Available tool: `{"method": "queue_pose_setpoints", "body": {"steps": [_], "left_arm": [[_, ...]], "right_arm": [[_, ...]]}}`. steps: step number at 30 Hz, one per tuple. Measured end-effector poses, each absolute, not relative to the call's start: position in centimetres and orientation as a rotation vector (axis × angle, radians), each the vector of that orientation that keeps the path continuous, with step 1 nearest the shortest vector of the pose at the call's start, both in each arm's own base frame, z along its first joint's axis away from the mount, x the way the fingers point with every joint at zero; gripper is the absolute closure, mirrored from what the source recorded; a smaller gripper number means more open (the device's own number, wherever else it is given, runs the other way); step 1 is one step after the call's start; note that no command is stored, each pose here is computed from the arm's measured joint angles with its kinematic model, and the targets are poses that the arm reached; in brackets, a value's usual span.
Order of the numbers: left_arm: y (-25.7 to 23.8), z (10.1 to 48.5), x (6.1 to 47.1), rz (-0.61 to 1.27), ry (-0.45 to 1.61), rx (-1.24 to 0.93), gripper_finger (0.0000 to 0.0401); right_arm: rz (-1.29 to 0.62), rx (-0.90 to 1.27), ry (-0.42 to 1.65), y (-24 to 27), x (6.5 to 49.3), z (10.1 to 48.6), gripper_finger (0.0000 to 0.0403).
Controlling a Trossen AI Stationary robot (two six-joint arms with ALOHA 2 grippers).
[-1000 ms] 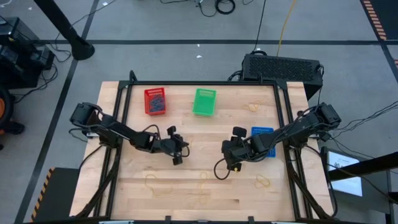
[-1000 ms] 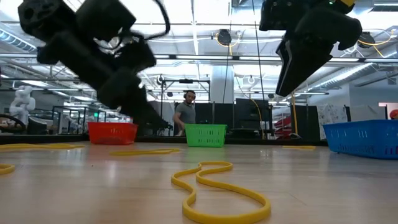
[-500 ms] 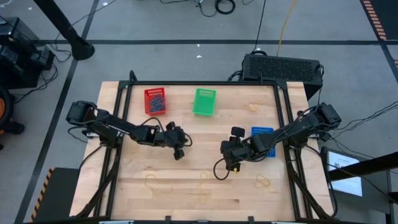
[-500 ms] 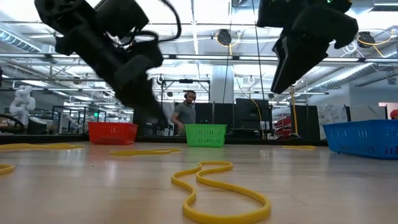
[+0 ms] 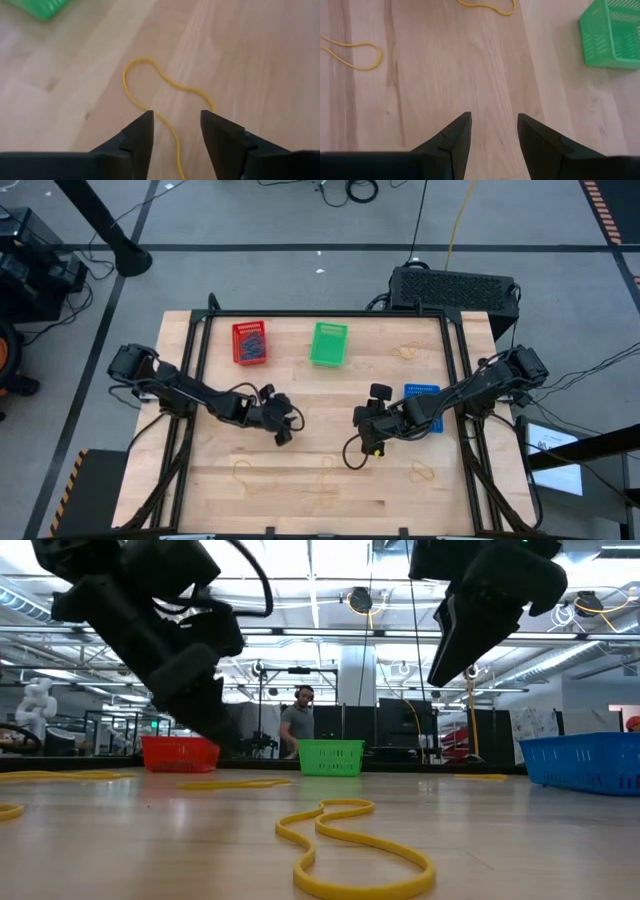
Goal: Sort rubber bands into baskets
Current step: Put the yellow rubber band into the green bin
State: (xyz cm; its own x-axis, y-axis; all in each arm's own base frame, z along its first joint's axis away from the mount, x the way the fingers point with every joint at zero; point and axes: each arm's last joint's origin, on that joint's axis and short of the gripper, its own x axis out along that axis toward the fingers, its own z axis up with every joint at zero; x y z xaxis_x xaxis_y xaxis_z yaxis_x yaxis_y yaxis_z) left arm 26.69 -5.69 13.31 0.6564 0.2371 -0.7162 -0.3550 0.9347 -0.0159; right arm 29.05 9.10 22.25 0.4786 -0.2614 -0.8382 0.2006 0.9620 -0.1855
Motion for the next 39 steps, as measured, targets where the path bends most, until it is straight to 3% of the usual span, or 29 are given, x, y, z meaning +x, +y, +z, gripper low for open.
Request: {"method": "queue_pose_setpoints", "body": {"steps": [11, 14, 19, 23, 28, 39], "left_arm": [[-6.1, 9.0, 27.2, 0.393, 0.888, -0.135, 0.0232], [-6.1, 8.9, 27.2, 0.385, 0.891, -0.137, 0.0270], [-5.7, 9.0, 27.4, 0.378, 0.895, -0.153, 0.0383], [-5.3, 9.3, 27.7, 0.375, 0.893, -0.116, 0.0395], [-4.5, 11.6, 28.2, 0.379, 0.842, -0.018, 0.0398], [-0.6, 20.8, 30.1, 0.409, 0.548, 0.056, 0.0400]], "right_arm": [[-0.281, -0.063, 1.031, 9.1, 29.1, 22.3, 0.0250], [-0.281, -0.063, 1.032, 9.1, 29.1, 22.3, 0.0250], [-0.281, -0.063, 1.032, 9.1, 29.1, 22.3, 0.0250], [-0.281, -0.063, 1.032, 9.1, 29.1, 22.2, 0.0250], [-0.281, -0.064, 1.032, 9.1, 29.1, 22.2, 0.0250], [-0.277, -0.070, 1.032, 9.1, 29.1, 22.2, 0.0250]]}}
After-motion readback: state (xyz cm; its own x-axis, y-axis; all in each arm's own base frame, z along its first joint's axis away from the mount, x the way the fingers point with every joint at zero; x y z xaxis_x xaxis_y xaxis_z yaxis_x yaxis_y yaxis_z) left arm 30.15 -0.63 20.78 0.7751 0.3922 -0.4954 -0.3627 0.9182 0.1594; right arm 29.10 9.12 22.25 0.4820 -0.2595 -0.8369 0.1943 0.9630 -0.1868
